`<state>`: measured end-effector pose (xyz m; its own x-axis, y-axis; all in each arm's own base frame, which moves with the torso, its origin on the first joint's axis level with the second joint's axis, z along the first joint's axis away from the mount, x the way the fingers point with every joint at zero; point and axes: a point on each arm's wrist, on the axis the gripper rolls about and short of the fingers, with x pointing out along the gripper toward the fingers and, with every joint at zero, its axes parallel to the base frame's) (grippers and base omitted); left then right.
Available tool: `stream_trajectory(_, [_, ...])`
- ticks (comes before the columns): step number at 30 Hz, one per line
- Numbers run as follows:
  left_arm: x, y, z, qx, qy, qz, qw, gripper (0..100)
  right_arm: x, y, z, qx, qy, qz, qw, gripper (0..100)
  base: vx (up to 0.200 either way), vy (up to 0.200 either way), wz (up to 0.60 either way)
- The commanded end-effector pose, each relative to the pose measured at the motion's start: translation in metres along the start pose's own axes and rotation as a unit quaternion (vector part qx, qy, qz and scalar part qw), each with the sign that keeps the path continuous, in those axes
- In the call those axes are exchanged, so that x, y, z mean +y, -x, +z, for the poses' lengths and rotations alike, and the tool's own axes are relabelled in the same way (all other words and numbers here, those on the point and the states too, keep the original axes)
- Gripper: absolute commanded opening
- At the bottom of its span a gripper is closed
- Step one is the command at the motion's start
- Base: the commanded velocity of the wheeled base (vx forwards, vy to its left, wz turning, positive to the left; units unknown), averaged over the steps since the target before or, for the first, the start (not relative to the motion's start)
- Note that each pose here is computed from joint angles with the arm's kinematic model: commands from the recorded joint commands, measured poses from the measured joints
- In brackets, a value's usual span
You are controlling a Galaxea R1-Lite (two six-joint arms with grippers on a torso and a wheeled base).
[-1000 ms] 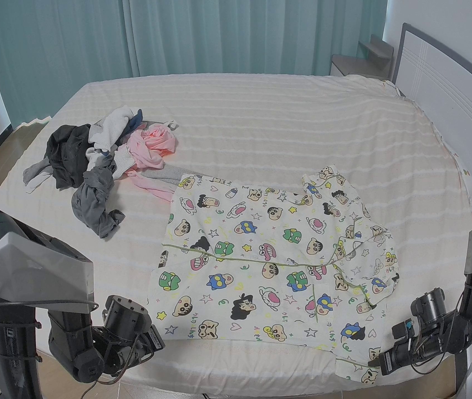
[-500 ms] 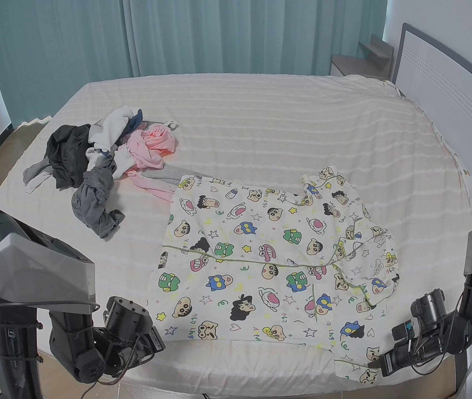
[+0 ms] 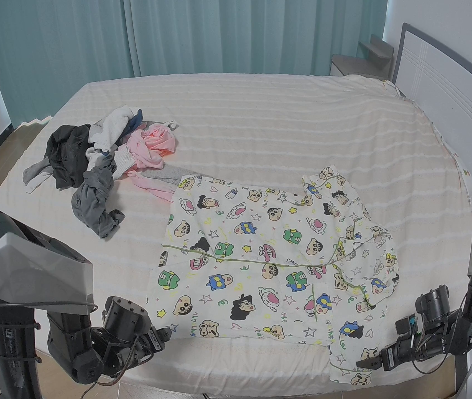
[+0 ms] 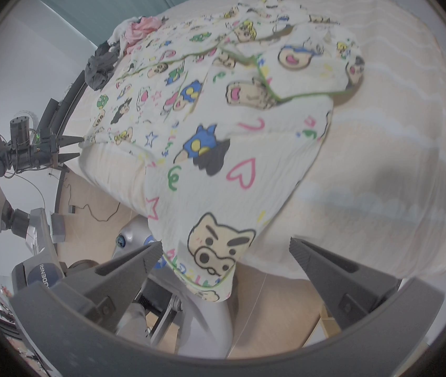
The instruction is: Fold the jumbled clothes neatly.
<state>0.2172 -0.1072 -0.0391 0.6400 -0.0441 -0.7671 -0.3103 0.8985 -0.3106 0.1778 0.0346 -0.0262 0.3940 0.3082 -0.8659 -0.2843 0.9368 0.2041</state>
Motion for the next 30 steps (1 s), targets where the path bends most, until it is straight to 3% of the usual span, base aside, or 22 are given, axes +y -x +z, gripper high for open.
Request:
stream_trajectory(1, [-0.002,0.019,0.009,-0.019,0.003,-0.021,0.9996,100,0.003,0.018,0.007,-0.053,0.005,-0.018,0.9984,100,0.0,0.0,0.0])
stream_trajectory(4, [-0.003,0.034,0.014,-0.032,-0.004,-0.04,0.9987,100,0.003,0.032,0.014,-0.096,0.006,-0.023,0.9951,100,0.0,0.0,0.0])
stream_trajectory(11, [-0.014,0.045,0.021,-0.048,0.0,-0.081,0.9956,100,0.006,0.05,0.017,-0.132,-0.022,-0.021,0.9908,100,0.0,0.0,0.0])
stream_trajectory(17, [-0.021,0.045,0.013,-0.037,0.0,-0.092,0.995,100,0.008,0.049,0.003,-0.068,-0.045,-0.017,0.9965,100,0.0,0.0,0.0])
stream_trajectory(21, [-0.022,0.045,0.015,-0.04,0.007,-0.095,0.9947,100,0.008,0.047,0.003,-0.065,-0.047,-0.016,0.9966,100,0.0,0.0,0.0])
stream_trajectory(30, [-0.028,0.029,0.015,-0.035,0.034,-0.09,0.9947,100,0.01,0.041,0.005,-0.056,-0.044,-0.001,0.9975,100,-0.2,0.0,0.0])
